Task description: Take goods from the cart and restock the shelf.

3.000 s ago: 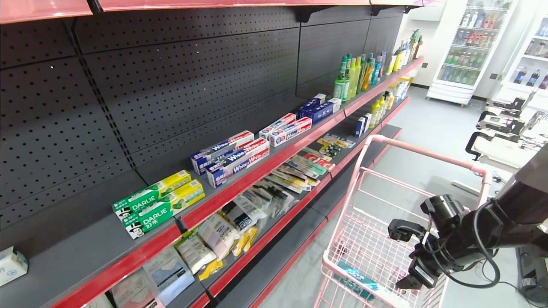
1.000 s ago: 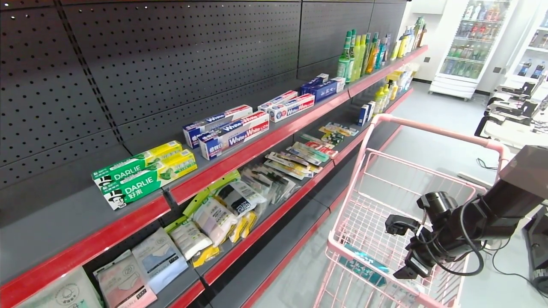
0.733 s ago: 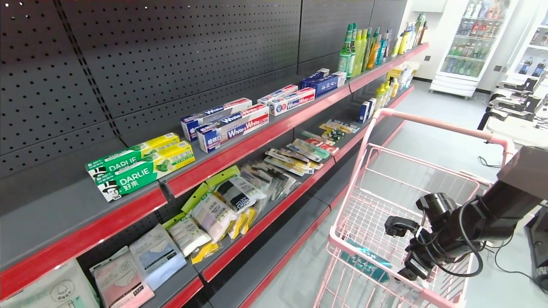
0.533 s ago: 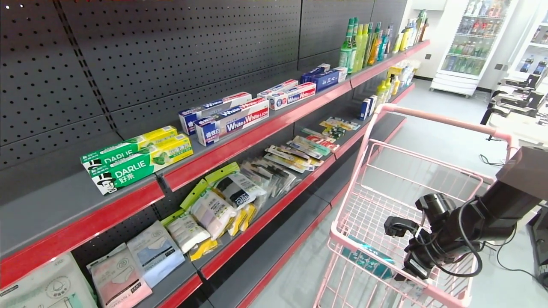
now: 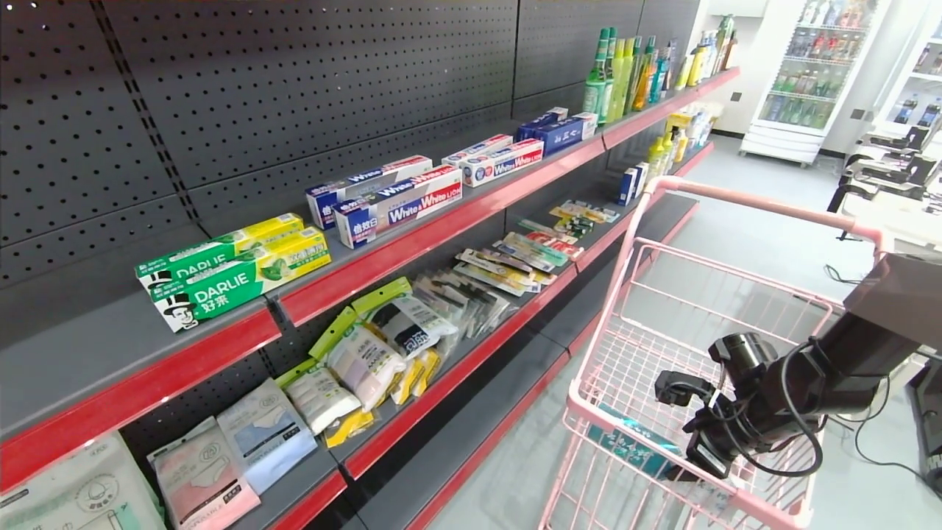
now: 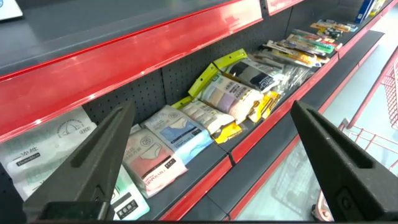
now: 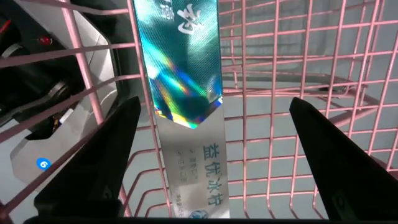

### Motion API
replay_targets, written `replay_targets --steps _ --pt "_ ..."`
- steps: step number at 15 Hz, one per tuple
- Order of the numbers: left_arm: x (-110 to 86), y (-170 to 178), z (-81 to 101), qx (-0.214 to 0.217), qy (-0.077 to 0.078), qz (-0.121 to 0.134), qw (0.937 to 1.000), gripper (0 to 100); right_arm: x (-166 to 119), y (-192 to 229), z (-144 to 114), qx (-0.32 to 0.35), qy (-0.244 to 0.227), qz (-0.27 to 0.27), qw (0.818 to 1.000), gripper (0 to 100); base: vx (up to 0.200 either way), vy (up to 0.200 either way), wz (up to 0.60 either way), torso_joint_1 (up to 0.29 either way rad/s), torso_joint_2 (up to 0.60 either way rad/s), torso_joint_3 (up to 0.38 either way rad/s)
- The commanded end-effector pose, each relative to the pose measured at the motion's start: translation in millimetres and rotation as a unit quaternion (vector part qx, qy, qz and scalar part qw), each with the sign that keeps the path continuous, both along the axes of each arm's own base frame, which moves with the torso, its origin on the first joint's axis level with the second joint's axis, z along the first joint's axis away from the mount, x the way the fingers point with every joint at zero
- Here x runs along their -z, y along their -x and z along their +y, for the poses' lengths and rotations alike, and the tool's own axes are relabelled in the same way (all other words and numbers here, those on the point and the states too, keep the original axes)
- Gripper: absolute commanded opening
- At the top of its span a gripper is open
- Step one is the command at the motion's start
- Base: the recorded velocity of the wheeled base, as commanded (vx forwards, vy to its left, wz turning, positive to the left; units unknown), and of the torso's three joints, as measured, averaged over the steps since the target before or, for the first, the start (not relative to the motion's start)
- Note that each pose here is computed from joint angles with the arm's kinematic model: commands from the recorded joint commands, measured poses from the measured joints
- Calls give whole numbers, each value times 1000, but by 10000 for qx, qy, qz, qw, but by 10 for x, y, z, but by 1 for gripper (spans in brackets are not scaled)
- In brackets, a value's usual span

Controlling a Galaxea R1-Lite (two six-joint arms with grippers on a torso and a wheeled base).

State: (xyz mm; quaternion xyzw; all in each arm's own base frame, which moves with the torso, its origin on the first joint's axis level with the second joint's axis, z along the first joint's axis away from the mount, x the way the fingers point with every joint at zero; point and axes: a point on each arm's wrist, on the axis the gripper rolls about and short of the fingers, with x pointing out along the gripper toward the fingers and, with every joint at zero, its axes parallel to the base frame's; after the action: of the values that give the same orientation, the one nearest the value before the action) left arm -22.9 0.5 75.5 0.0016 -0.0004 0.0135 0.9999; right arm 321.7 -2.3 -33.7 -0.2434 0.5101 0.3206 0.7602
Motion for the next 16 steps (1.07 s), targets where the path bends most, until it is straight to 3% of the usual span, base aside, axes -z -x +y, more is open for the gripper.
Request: replay_targets --steps 1,16 --pt "0 -1 0 -3 1 4 10000 100 79 12 30 -43 -13 138 9999 100 0 0 0 0 0 0" --pt "0 -1 0 -3 1 4 10000 100 215 24 44 -76 9 -27 10000 100 0 0 0 0 0 0"
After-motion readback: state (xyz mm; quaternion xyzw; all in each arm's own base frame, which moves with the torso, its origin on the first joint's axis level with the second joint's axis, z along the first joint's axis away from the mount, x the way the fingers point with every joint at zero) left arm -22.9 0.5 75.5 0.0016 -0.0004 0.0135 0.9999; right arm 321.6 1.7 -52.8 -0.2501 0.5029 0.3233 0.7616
